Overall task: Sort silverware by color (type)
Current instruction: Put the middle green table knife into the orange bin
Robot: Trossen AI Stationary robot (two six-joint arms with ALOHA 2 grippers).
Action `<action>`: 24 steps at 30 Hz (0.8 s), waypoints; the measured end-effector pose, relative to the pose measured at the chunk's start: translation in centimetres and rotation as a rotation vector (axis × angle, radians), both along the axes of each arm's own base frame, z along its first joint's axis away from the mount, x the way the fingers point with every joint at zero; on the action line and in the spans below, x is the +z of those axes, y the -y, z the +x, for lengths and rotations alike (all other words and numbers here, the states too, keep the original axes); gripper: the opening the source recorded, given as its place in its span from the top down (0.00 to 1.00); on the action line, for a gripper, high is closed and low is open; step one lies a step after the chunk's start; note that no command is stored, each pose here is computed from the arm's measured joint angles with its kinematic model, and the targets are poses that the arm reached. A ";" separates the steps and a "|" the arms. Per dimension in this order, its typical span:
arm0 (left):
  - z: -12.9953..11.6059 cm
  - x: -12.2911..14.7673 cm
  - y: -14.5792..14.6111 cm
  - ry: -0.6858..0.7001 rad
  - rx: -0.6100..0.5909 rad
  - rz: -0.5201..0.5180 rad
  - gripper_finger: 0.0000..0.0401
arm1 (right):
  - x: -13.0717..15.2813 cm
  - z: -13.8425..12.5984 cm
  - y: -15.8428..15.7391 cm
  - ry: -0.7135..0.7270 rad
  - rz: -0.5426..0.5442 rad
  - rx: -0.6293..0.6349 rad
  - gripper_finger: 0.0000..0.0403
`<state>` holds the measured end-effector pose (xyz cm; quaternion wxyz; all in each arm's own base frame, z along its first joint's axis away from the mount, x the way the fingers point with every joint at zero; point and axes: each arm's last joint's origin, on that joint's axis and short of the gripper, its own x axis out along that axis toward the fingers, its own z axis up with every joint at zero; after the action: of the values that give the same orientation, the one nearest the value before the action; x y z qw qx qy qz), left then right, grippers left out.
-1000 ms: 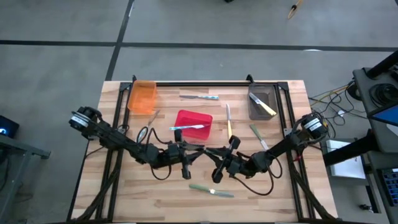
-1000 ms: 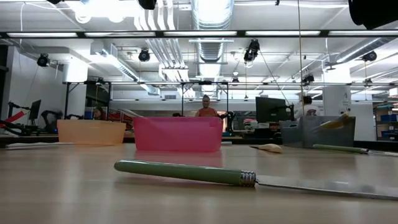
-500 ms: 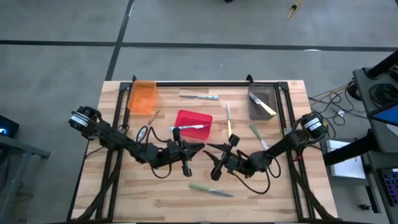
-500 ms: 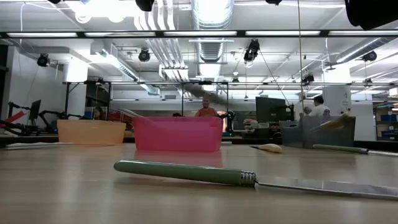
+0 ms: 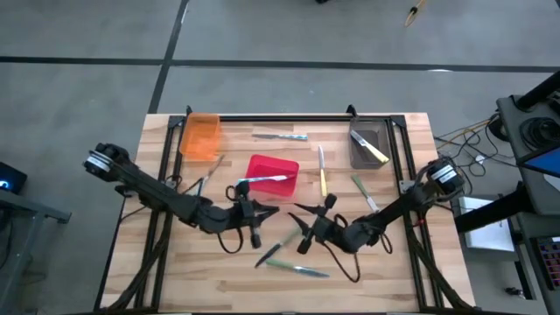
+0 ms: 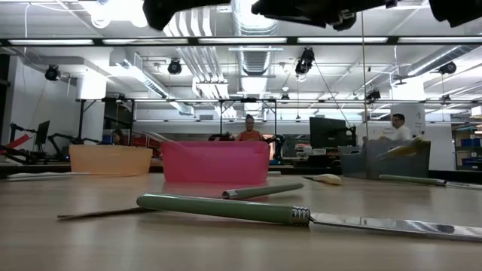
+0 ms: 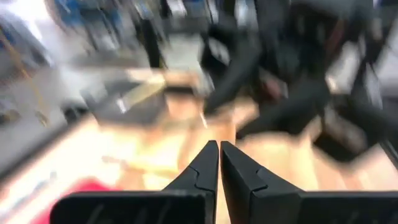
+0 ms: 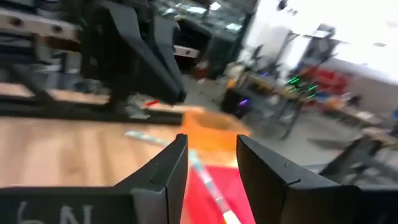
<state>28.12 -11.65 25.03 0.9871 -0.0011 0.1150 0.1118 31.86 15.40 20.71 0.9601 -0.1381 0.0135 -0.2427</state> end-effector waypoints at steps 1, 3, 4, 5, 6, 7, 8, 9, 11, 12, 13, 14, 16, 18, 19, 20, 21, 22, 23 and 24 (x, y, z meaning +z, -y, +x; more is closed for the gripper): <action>-0.4 -0.3 -0.1 -0.060 -0.038 -0.023 1.00 | -0.1 -0.1 0.0 -0.019 0.030 0.036 0.69; -1.2 -1.1 -0.1 -0.189 -0.120 -0.081 1.00 | -0.4 -0.1 0.2 -0.081 0.107 0.147 0.71; -1.5 -1.5 -0.1 -0.247 -0.146 -0.119 1.00 | -0.4 -0.1 0.5 -0.120 0.160 0.226 0.71; -1.8 -1.9 0.0 -0.303 -0.164 -0.154 1.00 | -0.5 -0.1 0.9 -0.163 0.217 0.292 0.72; -2.1 -2.5 0.1 -0.353 -0.173 -0.186 1.00 | -0.7 -0.1 1.3 -0.210 0.276 0.348 0.73; -2.2 -3.0 0.2 -0.388 -0.178 -0.213 1.00 | -0.9 -0.1 1.7 -0.255 0.331 0.398 0.74; -2.3 -3.5 0.5 -0.418 -0.188 -0.232 1.00 | -1.3 -0.1 2.0 -0.306 0.370 0.438 0.75; -2.4 -4.2 0.8 -0.444 -0.195 -0.242 1.00 | -1.7 -0.1 2.1 -0.364 0.396 0.479 0.77; -2.5 -5.4 1.7 -0.475 -0.219 -0.248 1.00 | -2.4 -0.4 2.2 -0.478 0.416 0.566 0.79; -2.5 -6.0 2.1 -0.486 -0.230 -0.246 1.00 | -2.9 -0.5 2.2 -0.529 0.409 0.585 0.80; -2.4 -6.4 2.6 -0.495 -0.238 -0.243 1.00 | -3.3 -0.6 2.2 -0.561 0.400 0.584 0.81; -2.3 -7.0 3.0 -0.507 -0.246 -0.238 1.00 | -3.7 -0.7 2.3 -0.590 0.387 0.576 0.82; -2.1 -8.1 3.7 -0.525 -0.254 -0.232 1.00 | -4.5 -0.6 2.4 -0.629 0.356 0.565 0.84; -1.9 -9.1 4.2 -0.536 -0.255 -0.234 1.00 | -4.9 -0.5 2.3 -0.643 0.327 0.570 0.86; -1.8 -9.5 4.3 -0.534 -0.255 -0.237 1.00 | -5.2 -0.5 2.3 -0.652 0.319 0.573 0.87; -1.7 -9.7 4.5 -0.533 -0.254 -0.241 1.00 | -5.5 -0.3 2.3 -0.657 0.311 0.576 0.88; -1.6 -10.0 4.5 -0.541 -0.251 -0.242 1.00 | -5.7 -0.2 2.3 -0.663 0.305 0.578 0.89; -1.5 -10.2 4.6 -0.538 -0.249 -0.246 1.00 | -6.1 -0.2 2.3 -0.675 0.305 0.574 0.90; -1.4 -10.3 4.7 -0.528 -0.251 -0.251 1.00 | -6.5 -0.1 2.3 -0.683 0.303 0.569 0.91; -1.4 -10.3 4.7 -0.525 -0.252 -0.252 1.00 | -6.9 0.1 2.3 -0.683 0.302 0.567 0.91</action>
<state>26.76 -16.35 14.68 0.9218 -0.0803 0.3781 -0.0303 31.96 13.07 13.80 0.9384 -0.0673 0.3258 0.0931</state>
